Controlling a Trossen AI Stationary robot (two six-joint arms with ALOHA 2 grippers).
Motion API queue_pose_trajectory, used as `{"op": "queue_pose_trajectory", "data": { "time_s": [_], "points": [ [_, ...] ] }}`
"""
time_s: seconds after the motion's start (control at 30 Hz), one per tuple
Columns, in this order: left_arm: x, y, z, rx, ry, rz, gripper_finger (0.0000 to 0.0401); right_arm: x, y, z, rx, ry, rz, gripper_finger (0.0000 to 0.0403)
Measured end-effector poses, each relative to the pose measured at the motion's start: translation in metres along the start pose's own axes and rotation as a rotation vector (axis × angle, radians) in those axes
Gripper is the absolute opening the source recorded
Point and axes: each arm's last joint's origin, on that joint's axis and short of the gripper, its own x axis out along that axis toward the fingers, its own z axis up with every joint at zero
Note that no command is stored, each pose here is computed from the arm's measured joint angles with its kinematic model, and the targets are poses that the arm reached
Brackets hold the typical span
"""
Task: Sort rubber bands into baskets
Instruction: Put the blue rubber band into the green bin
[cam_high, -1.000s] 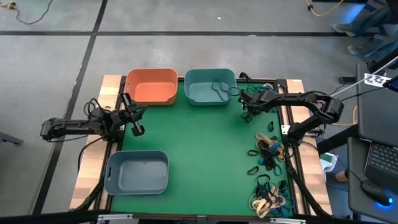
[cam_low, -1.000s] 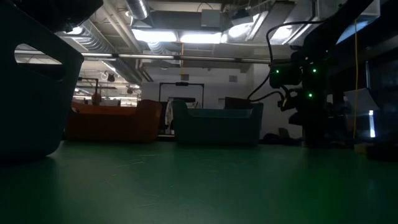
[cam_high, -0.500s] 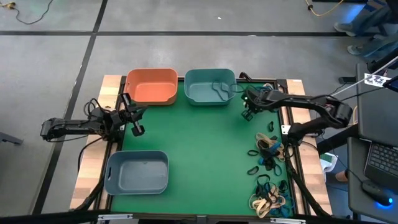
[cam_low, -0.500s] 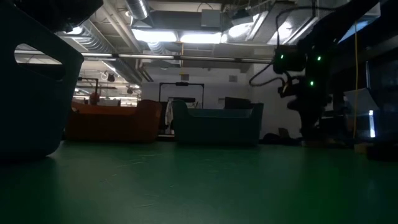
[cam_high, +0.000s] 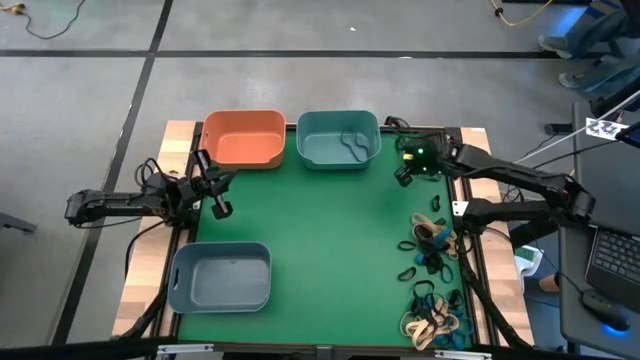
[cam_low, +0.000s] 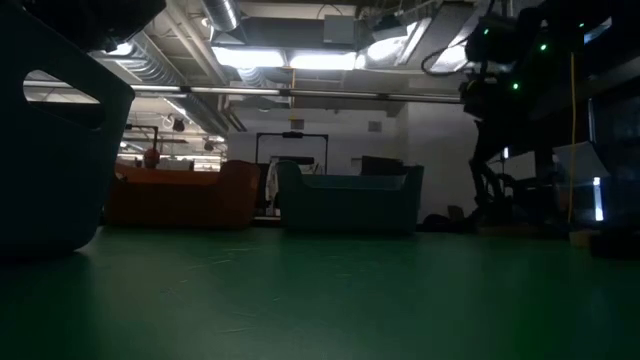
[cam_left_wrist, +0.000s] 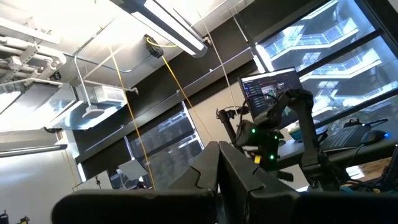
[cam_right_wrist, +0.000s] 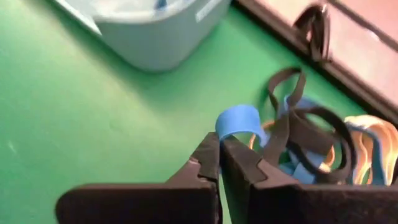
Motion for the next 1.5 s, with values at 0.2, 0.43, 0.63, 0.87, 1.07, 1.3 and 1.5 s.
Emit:
{"op": "queue_pose_trajectory", "data": {
  "time_s": [0.2, 0.43, 0.63, 0.87, 1.07, 1.3, 1.5],
  "points": [
    [0.000, 0.000, 0.000, 0.000, 0.000, 0.000, 0.0004, -0.018, -0.003, 0.006, 0.032, -0.137, 0.036, 0.0012],
    [0.000, 0.000, 0.000, 0.000, 0.000, 0.000, 0.0004, -0.031, -0.004, 0.013, 0.059, -0.260, 0.061, 0.0012],
    [0.000, 0.000, 0.000, 0.000, 0.000, 0.000, 0.0004, -0.035, -0.004, 0.022, 0.084, -0.367, 0.082, 0.0012],
    [0.000, 0.000, 0.000, 0.000, 0.000, 0.000, 0.0004, -0.042, -0.002, 0.035, 0.113, -0.513, 0.129, 0.0012],
    [0.000, 0.000, 0.000, 0.000, 0.001, 0.000, 0.0004, -0.048, 0.000, 0.049, 0.137, -0.662, 0.184, 0.0012],
    [0.000, 0.000, 0.000, 0.000, 0.000, 0.000, 0.0004, -0.041, 0.005, 0.063, 0.145, -0.760, 0.207, 0.0012],
    [0.000, 0.000, 0.000, 0.000, 0.000, 0.000, 0.0004, -0.017, 0.014, 0.074, 0.121, -0.770, 0.242, 0.0012]
  ]
}}
